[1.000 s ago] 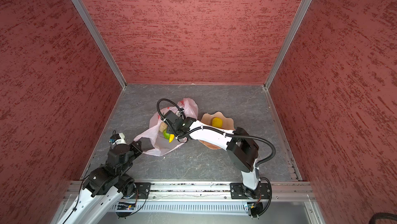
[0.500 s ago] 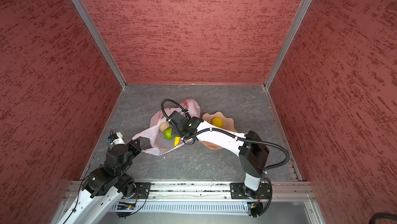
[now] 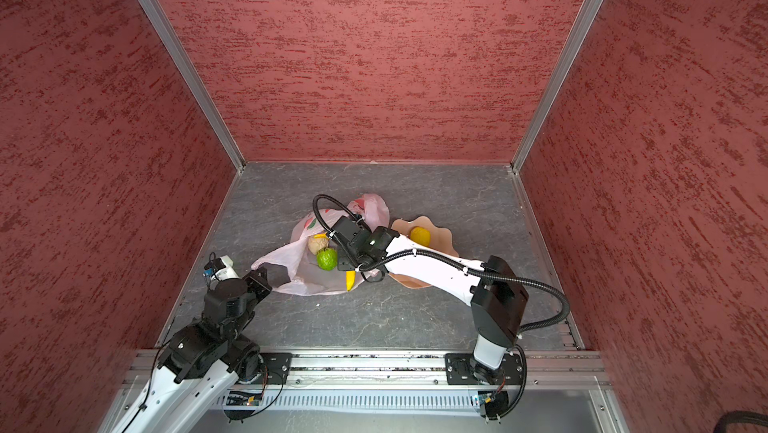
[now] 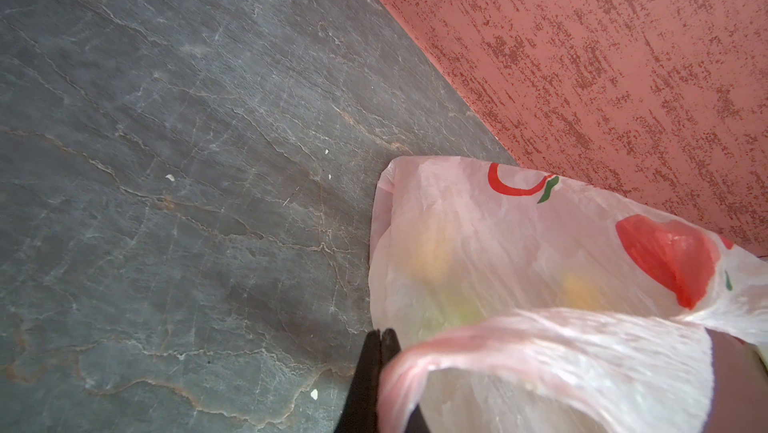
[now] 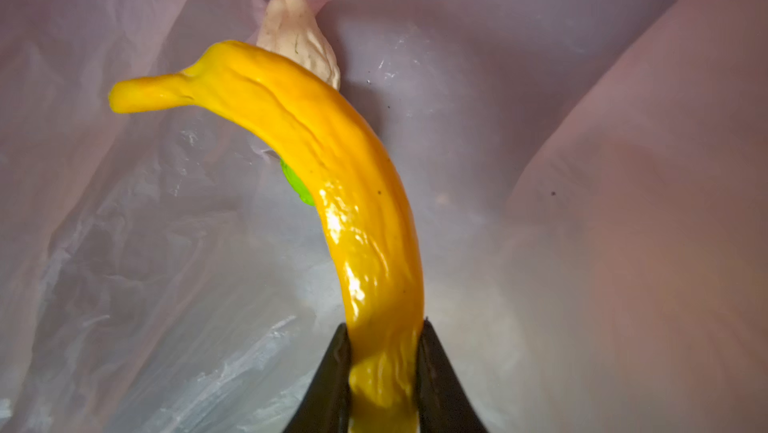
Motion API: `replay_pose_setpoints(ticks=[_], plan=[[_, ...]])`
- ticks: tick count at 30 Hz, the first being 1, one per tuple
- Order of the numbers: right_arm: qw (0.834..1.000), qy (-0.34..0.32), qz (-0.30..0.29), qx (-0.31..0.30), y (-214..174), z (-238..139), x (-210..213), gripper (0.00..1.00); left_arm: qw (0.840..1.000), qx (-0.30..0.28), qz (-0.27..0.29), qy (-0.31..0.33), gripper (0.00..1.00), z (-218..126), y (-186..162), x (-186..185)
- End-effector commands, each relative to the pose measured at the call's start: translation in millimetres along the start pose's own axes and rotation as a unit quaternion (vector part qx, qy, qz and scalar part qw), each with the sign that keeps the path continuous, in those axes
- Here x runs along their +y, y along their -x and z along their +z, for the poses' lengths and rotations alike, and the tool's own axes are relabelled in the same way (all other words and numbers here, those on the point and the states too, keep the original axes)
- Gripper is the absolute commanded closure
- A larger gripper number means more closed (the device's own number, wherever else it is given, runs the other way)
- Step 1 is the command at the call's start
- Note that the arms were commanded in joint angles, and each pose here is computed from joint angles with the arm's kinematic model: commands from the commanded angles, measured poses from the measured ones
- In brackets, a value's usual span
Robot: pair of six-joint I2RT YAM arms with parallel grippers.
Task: Take the fake fruits out of the plastic bag
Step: 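Lift the yellow banana up out of the bag with the right gripper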
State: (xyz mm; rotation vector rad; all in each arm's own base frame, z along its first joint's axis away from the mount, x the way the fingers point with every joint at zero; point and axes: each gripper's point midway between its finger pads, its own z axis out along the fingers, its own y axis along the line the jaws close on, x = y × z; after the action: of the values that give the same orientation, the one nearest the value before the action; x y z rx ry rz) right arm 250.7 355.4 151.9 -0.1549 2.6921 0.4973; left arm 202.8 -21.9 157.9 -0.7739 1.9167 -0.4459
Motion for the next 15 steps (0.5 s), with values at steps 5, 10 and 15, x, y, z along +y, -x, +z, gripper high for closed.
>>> replay_pose_setpoints(ticks=[5, 10, 15], plan=[[1.000, 0.005, -0.007, -0.023, 14, -21, -7, 0.80, 1.000, -0.029, -0.004, 0.002, 0.95, -7, 15, -2], [0.995, 0.077, -0.046, -0.048, 19, -30, 15, 0.79, 1.000, -0.019, 0.003, 0.008, 0.94, -3, 12, -3], [0.986, 0.123, -0.101, -0.049, 16, -36, 30, 0.79, 1.000, -0.004, 0.006, 0.006, 0.94, 4, 7, -9]])
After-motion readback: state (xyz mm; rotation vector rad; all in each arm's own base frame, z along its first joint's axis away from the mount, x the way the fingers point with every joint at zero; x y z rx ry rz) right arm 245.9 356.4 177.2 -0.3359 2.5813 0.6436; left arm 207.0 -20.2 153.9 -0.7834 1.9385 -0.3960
